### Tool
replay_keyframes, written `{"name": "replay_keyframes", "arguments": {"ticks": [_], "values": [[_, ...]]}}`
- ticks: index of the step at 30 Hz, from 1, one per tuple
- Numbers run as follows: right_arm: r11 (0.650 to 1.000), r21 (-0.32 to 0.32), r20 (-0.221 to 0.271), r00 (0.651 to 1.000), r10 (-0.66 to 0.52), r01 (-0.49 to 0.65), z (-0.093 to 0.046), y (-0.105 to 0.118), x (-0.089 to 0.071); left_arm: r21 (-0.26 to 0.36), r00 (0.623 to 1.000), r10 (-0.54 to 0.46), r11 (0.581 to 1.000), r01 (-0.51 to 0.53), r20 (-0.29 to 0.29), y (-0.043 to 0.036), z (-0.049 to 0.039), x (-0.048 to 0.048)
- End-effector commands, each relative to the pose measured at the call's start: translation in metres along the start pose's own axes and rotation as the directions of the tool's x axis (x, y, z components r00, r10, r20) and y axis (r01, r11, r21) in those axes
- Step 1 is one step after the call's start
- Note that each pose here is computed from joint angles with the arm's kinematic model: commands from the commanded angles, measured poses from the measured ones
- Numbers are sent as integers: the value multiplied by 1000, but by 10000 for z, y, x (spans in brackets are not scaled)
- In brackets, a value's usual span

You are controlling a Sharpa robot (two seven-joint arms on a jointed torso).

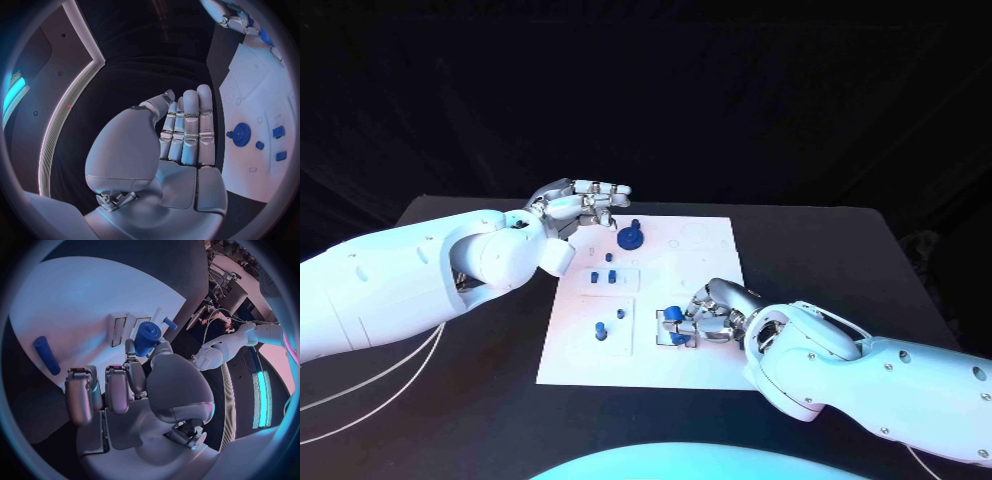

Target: Assemble the parts on the task board

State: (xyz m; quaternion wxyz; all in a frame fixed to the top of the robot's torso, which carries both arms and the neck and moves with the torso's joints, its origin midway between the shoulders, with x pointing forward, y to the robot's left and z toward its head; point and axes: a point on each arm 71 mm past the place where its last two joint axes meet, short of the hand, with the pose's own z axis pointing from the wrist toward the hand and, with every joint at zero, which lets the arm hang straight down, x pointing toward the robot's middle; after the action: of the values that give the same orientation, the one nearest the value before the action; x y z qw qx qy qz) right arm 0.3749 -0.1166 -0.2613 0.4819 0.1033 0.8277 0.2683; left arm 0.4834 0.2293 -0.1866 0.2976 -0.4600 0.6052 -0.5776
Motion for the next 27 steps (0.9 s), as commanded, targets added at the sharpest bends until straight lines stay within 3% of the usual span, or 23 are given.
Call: {"name": "replay_keyframes", "arguments": {"ticks": [1, 11, 27], "values": [[1000, 1, -37, 999, -15, 15, 24, -1, 32, 4, 1000, -10, 1000, 10, -21, -7, 5, 34], [1000, -2, -37, 999, -31, 31, 74, 11, 43, 3, 1000, -10, 1000, 10, -22, -7, 4, 34], [999, -23, 10, 999, -41, 41, 94, 25, 12, 1, 1000, -9, 1000, 9, -21, -7, -5, 27]]}}
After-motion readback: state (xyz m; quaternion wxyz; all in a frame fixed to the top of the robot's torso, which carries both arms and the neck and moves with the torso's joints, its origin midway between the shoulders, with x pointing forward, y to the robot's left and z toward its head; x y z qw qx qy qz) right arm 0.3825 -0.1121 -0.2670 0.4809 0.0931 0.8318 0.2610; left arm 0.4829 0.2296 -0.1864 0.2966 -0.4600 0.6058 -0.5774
